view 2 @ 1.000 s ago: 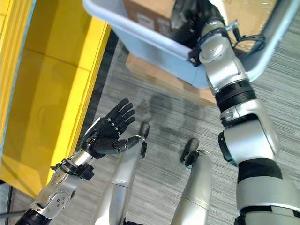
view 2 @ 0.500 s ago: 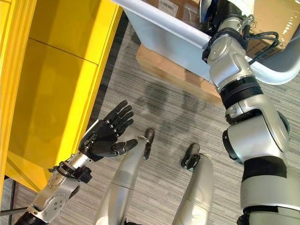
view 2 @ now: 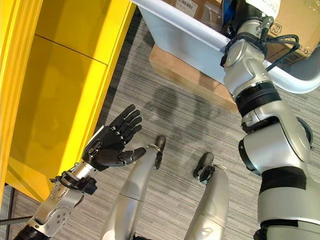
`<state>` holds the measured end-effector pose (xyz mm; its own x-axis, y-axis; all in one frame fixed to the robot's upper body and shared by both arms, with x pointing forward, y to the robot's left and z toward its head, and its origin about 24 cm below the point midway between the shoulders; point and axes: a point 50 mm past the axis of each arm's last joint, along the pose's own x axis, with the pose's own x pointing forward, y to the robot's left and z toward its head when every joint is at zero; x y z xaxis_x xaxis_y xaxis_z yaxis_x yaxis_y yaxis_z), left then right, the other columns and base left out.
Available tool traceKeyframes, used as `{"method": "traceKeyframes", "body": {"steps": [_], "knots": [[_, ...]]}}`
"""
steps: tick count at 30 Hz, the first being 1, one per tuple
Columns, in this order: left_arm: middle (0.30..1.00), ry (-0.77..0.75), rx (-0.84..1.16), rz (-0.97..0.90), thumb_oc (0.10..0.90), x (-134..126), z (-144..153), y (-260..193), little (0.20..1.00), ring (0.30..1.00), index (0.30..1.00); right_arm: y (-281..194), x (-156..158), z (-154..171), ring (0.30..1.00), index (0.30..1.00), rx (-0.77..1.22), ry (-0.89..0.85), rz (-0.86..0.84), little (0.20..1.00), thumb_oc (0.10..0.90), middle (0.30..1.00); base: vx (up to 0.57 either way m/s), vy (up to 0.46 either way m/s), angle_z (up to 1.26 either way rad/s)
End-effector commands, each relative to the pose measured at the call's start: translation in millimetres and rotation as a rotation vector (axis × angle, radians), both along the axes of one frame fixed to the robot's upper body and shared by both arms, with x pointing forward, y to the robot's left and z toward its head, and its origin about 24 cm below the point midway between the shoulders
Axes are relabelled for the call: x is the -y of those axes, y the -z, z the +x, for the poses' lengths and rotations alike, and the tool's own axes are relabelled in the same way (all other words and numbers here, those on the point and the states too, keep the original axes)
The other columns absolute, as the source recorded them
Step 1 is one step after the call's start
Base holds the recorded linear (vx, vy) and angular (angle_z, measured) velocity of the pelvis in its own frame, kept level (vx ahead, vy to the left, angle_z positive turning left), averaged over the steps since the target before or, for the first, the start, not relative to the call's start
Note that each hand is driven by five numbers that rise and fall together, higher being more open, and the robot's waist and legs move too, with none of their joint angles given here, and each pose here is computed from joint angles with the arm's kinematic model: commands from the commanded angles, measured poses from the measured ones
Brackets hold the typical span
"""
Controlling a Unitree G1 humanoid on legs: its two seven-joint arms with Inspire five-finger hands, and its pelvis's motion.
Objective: Move parts from the plastic box to the shelf.
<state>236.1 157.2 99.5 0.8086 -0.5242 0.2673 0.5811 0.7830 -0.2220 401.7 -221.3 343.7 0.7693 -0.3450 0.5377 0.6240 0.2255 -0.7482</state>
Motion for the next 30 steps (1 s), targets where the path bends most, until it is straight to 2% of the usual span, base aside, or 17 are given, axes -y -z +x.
{"method": "traceKeyframes", "body": {"steps": [1, 17, 26, 30], "knots": [[1.000, 0.071, 0.225, -0.084, 0.900, 5.8, -10.1, -41.5, 1.000, 1.000, 1.000, 8.2, 60.5, -14.0, 0.300, 0.300, -0.049, 0.277, -0.047, 0.300, 0.400, 0.300, 0.00, 0.000, 0.00], [1.000, 0.112, 0.238, -0.048, 0.900, 1.4, -11.8, -42.4, 1.000, 1.000, 1.000, 4.0, 71.4, -19.8, 0.300, 0.300, -0.096, 0.380, -0.271, 0.300, 0.400, 0.300, -0.03, -0.049, -0.03], [1.000, 0.138, 0.241, -0.023, 0.900, -3.6, -12.0, -43.1, 1.000, 1.000, 1.000, 3.0, 75.4, -23.5, 0.300, 0.300, -0.088, 0.388, -0.335, 0.300, 0.400, 0.300, -0.05, -0.070, -0.07], [1.000, 0.149, 0.240, -0.015, 0.900, -3.9, -11.8, -43.1, 1.000, 1.000, 1.000, -2.0, 78.8, -27.7, 0.300, 0.300, -0.074, 0.439, -0.426, 0.300, 0.400, 0.300, -0.03, -0.048, -0.07]]}}
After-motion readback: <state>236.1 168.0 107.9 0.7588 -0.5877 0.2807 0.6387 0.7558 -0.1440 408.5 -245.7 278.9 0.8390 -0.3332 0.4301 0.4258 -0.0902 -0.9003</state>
